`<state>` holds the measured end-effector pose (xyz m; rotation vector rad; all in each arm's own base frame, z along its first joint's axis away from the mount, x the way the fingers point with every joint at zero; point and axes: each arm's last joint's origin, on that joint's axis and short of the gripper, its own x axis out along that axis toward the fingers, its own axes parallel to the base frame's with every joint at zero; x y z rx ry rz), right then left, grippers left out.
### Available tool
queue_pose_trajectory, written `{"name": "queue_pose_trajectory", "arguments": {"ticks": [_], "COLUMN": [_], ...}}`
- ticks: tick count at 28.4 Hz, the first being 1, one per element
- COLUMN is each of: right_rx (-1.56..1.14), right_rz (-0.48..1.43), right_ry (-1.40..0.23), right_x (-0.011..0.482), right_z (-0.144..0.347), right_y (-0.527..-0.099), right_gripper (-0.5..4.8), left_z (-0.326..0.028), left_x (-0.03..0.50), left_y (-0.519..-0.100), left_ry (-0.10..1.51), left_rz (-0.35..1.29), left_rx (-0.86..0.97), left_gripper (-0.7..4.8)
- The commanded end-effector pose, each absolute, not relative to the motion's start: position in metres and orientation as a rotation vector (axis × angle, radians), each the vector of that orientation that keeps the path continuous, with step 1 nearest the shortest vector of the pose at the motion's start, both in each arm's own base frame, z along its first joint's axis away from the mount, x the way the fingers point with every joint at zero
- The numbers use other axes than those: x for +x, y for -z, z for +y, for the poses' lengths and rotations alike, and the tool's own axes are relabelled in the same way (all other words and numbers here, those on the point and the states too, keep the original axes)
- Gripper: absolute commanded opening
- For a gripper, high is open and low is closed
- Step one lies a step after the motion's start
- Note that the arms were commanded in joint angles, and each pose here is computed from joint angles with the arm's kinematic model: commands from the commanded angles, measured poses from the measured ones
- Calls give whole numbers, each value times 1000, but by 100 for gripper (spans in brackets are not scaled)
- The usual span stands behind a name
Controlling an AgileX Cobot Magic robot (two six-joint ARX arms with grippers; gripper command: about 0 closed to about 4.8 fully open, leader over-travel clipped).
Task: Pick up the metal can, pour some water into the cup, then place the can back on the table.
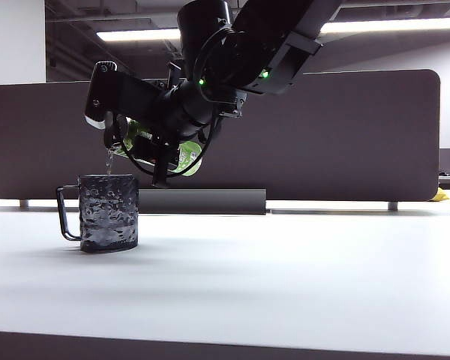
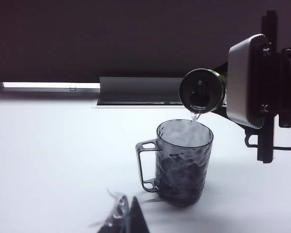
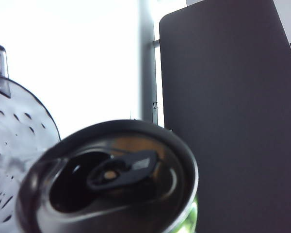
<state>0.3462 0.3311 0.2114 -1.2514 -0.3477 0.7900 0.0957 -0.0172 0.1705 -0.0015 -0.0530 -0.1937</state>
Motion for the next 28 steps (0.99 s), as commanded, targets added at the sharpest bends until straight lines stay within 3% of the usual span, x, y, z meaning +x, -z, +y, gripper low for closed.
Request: {"name": "queue_pose_trajectory", "arguments": {"ticks": [1, 28], "right_rx": [-1232, -1099], "right_rz": [-415, -362], "right_ry": [-743, -722], "right_x": [346, 346], "right_z": [333, 333], "right_y": [-225, -227], "right_gripper": [184, 184], "left_z": [-17, -17], "left_x": [96, 96], "left_y": [-172, -172], "left_ry": [194, 194], "left_rz": [-65, -65], "left_rx": [-5, -5], "left_gripper": [-5, -5]}}
